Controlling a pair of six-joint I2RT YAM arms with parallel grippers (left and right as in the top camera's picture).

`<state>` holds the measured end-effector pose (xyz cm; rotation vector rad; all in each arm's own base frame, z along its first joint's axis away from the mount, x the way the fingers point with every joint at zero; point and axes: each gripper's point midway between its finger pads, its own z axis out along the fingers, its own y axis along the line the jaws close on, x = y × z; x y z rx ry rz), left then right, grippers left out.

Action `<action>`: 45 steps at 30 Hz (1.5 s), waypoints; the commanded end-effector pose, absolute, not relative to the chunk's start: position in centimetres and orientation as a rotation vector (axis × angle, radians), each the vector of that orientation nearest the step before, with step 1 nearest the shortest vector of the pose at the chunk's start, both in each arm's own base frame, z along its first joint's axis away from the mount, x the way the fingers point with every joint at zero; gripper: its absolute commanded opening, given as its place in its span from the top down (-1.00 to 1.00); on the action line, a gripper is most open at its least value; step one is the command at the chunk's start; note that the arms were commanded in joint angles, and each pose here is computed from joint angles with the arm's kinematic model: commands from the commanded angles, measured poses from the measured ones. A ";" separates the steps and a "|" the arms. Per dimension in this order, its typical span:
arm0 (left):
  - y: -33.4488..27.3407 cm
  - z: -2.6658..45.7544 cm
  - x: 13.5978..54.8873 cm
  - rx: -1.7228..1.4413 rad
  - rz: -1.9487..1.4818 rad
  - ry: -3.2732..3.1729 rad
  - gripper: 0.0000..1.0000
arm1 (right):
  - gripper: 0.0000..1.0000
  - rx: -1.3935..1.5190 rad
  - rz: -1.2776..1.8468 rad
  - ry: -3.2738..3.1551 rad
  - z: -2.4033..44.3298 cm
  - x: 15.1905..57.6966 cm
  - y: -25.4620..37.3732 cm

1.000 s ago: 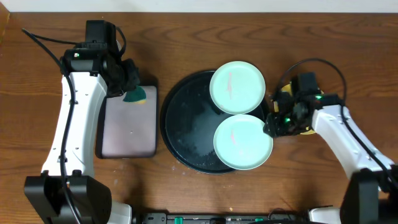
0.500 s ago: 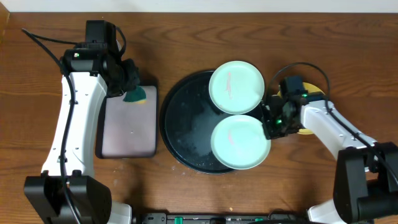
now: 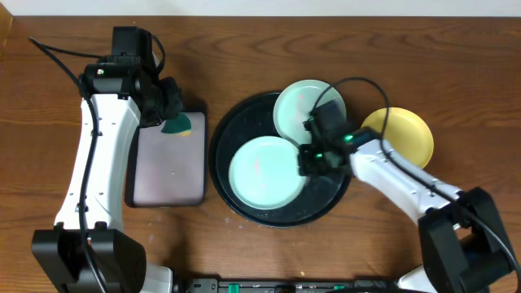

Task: Clean dirty plates on tray and stack at the side
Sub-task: 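Grip the lower pale green plate rim with the right gripper, then scrub the pale green plate with the sponge in the left gripper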

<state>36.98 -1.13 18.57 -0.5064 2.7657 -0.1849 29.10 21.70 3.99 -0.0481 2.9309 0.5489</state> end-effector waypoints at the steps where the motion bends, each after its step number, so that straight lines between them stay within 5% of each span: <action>1: -1.0 17.9 36.8 -0.485 -0.161 2.787 0.85 | 0.98 0.215 0.440 2.896 3.3 29.8 22.8; 15: -5.7 15.2 33.7 -0.373 -0.293 2.940 0.85 | 0.98 0.279 0.414 2.923 0.5 29.6 23.8; 25: -12.6 7.2 29.4 -0.187 -0.316 3.050 0.85 | 0.98 0.246 0.438 2.932 0.6 29.5 24.1; 45: -13.7 1.4 29.2 -0.194 -0.367 2.989 0.85 | 0.98 0.244 0.449 2.934 0.6 29.4 24.2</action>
